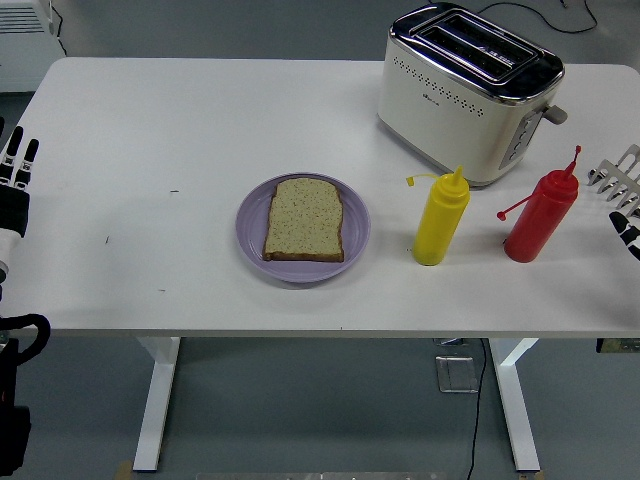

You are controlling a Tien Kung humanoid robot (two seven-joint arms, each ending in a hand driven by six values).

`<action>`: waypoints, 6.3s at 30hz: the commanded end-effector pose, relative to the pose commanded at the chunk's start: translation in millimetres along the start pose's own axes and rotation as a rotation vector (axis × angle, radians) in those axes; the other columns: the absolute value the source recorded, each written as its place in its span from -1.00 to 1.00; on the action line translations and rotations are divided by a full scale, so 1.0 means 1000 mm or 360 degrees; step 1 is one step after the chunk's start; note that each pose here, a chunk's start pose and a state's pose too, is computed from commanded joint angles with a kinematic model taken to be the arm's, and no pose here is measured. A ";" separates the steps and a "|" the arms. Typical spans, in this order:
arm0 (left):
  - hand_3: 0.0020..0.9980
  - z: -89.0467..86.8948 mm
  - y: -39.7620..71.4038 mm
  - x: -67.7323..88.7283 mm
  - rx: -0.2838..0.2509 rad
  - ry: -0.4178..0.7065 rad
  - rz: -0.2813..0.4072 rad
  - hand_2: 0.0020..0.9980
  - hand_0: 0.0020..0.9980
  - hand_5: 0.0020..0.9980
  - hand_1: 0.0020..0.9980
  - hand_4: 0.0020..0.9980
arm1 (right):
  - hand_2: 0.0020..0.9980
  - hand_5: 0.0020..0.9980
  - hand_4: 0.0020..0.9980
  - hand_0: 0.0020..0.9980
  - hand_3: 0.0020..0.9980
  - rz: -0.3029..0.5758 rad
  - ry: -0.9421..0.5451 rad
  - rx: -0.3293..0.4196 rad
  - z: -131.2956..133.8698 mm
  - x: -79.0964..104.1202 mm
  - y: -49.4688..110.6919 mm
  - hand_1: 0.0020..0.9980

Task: Pick up the cup,pour liquid into bread,place the cup on the desk

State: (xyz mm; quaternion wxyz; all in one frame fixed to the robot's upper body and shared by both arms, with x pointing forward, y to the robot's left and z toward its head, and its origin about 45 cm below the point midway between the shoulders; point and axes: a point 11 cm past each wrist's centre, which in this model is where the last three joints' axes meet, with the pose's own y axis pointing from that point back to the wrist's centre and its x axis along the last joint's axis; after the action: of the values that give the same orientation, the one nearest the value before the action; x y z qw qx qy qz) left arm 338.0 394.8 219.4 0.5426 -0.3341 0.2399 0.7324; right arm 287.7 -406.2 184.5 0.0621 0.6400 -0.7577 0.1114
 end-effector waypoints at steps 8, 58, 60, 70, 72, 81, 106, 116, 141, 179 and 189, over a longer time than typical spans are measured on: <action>0.43 0.000 0.000 0.000 -0.0002 0.0000 -0.0001 0.51 0.59 0.98 0.50 0.02 | 1.00 -0.52 0.85 1.00 1.00 -0.0064 0.0049 -0.0018 0.002 -0.012 0.007 0.87; 0.42 0.001 0.001 0.003 -0.0009 0.0008 0.0015 0.50 0.59 0.98 0.50 0.01 | 0.80 -0.56 0.79 0.85 0.94 -0.0181 -0.0176 0.0005 0.005 -0.106 -0.051 0.71; 0.42 0.001 0.001 0.003 -0.0009 0.0009 0.0016 0.50 0.59 0.98 0.50 0.01 | 0.47 -0.63 0.73 0.61 0.66 -0.0158 -0.0204 0.0003 0.005 -0.110 -0.053 0.49; 0.42 0.001 0.001 0.003 -0.0011 0.0010 0.0019 0.50 0.59 0.98 0.50 0.01 | 0.23 -0.70 0.65 0.39 0.41 -0.0021 -0.0320 -0.0020 0.009 -0.115 -0.058 0.28; 0.42 0.001 0.001 0.003 -0.0011 0.0010 0.0018 0.50 0.59 0.98 0.50 0.01 | -0.06 -0.95 0.41 -0.10 -0.02 -0.0004 -0.0328 -0.0024 0.010 -0.115 -0.058 -0.11; 0.42 0.001 0.001 0.003 -0.0011 0.0011 0.0021 0.50 0.59 0.99 0.50 0.01 | -0.15 -0.90 0.38 -0.36 -0.13 0.0070 -0.0409 -0.0049 0.014 -0.113 -0.058 -0.29; 0.42 0.002 0.001 0.004 -0.0017 0.0011 0.0024 0.50 0.59 0.98 0.50 0.01 | -0.36 -0.78 0.18 -0.80 -0.22 0.0103 -0.0505 0.0132 -0.032 -0.097 -0.069 -0.62; 0.42 0.002 0.001 0.004 -0.0017 0.0009 0.0025 0.50 0.59 0.98 0.50 0.01 | -0.35 -0.84 0.15 -0.79 -0.21 -0.0006 -0.0252 0.0369 -0.098 -0.081 -0.086 -0.62; 0.42 0.005 0.002 0.008 -0.0031 0.0012 0.0039 0.50 0.59 0.98 0.50 0.01 | -0.36 -0.87 0.03 -0.76 -0.23 -0.0140 0.1141 0.0893 -0.228 -0.156 -0.125 -0.65; 0.42 0.007 0.003 0.009 -0.0045 0.0018 0.0048 0.50 0.59 0.98 0.50 0.01 | -0.38 -0.82 -0.03 -0.73 -0.22 -0.0360 0.1961 0.1109 -0.223 -0.238 -0.124 -0.68; 0.42 0.008 0.003 0.010 -0.0048 0.0015 0.0052 0.50 0.59 0.98 0.50 0.00 | -0.38 -0.81 -0.06 -0.74 -0.23 -0.0223 0.1879 0.1169 -0.254 -0.225 -0.129 -0.68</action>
State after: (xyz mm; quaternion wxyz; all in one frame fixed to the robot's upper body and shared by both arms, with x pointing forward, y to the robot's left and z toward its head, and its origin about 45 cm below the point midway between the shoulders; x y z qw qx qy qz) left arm 331.5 406.6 217.2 0.5243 -0.3418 0.2368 0.7431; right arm 440.9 -148.6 388.2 0.2502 0.4992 -0.4674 0.6853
